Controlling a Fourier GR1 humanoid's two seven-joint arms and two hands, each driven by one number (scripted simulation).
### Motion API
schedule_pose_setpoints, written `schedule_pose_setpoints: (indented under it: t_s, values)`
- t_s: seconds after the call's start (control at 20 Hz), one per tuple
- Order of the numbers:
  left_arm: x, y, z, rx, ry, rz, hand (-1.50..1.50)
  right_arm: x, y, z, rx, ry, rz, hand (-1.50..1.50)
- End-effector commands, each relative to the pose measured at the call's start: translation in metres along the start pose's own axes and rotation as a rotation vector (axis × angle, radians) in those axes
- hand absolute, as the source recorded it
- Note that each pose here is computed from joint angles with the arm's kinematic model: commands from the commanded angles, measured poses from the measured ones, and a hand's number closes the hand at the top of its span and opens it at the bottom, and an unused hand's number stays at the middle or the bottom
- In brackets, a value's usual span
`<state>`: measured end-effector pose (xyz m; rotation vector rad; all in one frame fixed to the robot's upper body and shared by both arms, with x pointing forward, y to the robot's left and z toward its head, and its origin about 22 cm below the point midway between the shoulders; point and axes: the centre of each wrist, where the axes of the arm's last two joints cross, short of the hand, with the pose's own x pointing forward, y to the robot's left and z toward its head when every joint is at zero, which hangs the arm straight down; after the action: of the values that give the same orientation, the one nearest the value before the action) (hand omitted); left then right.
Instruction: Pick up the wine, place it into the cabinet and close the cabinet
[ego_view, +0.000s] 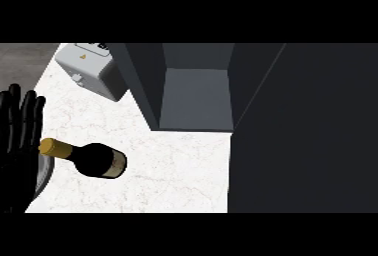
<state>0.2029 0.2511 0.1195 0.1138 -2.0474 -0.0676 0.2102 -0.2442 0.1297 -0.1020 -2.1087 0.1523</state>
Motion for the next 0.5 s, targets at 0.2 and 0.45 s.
schedule_pose_setpoints:
  t_s: [0.2,0.45]
  values:
    - [0.0,-0.007,-0.056,0.29,0.017,-0.037,-1.5,0.02,0.021,0.03,-0.01,-0.002,-0.056,-1.5]
    - [0.002,-0.039,-0.072,0.35,0.19,0.192,-1.5,0.024,0.031,0.045,0.299,0.101,-0.278,-1.5]
